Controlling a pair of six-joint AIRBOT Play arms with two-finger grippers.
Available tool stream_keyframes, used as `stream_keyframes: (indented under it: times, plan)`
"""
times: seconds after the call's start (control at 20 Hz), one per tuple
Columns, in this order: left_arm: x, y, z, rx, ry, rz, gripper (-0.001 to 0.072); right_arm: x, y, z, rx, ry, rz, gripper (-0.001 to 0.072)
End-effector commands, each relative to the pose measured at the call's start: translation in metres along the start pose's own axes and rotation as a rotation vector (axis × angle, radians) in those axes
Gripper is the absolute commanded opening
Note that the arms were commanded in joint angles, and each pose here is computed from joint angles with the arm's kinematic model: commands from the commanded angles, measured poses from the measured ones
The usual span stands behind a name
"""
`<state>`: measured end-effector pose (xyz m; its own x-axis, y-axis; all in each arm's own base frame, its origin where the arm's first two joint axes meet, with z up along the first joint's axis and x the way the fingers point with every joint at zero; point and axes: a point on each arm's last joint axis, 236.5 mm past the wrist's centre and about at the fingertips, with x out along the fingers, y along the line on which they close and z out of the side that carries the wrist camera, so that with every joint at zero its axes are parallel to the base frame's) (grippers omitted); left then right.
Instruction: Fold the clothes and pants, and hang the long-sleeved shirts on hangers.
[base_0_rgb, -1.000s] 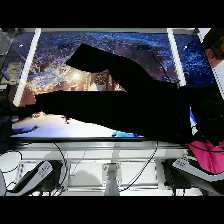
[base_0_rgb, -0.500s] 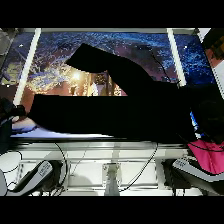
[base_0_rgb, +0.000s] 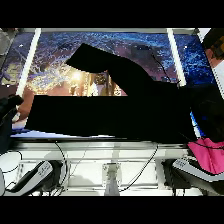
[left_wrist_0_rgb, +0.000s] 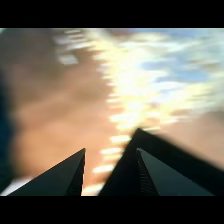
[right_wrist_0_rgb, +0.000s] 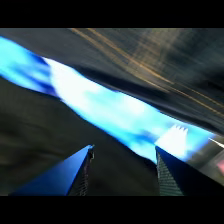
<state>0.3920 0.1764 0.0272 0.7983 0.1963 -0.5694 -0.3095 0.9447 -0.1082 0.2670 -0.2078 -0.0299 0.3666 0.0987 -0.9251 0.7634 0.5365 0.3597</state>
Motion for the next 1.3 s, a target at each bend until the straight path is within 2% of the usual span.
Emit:
stream_keyframes:
  times: [0.0, 0.15, 0.2, 0.3, 0.35, 0.45, 0.7, 0.9, 1.2, 1.25]
  plan:
    - [0.023, -0.115, 0.004, -0.008, 0.082, -0.300, 0.0346, -0.031, 0.092, 0.029, 0.025, -0.088, 0.343, 0.0459]
    - [0.061, -0.215, 0.022, -0.087, 0.087, -0.474, 0.0376, -0.030, 0.126, 0.036, -0.001, -0.137, 0.395, 0.0568]
    - [0.077, -0.240, 0.025, -0.125, 0.092, -0.507, 0.0381, -0.027, 0.134, 0.040, -0.022, -0.168, 0.389, 0.0637]
    - [0.108, -0.278, 0.024, -0.261, 0.128, -0.560, 0.0543, -0.023, 0.153, 0.040, -0.059, -0.196, 0.396, 0.0636]
    - [0.124, -0.289, 0.021, -0.353, 0.155, -0.574, 0.0588, -0.021, 0.163, 0.037, -0.081, -0.200, 0.401, 0.0636]
    - [0.150, -0.299, 0.014, -0.501, 0.197, -0.582, 0.0593, -0.017, 0.178, 0.033, -0.118, -0.212, 0.404, 0.0636]
    - [0.191, -0.306, -0.006, -0.688, 0.264, -0.572, 0.0592, -0.012, 0.203, 0.024, -0.174, -0.230, 0.416, 0.0636]
    - [0.206, -0.315, -0.015, -0.756, 0.305, -0.586, 0.0591, -0.011, 0.210, 0.023, -0.187, -0.244, 0.422, 0.0635]
    - [0.224, -0.321, -0.016, -0.830, 0.324, -0.590, 0.0513, -0.011, 0.210, 0.023, -0.188, -0.243, 0.422, 0.0631]
    - [0.226, -0.323, -0.014, -0.828, 0.319, -0.596, 0.0469, -0.011, 0.211, 0.023, -0.188, -0.243, 0.422, 0.0631]
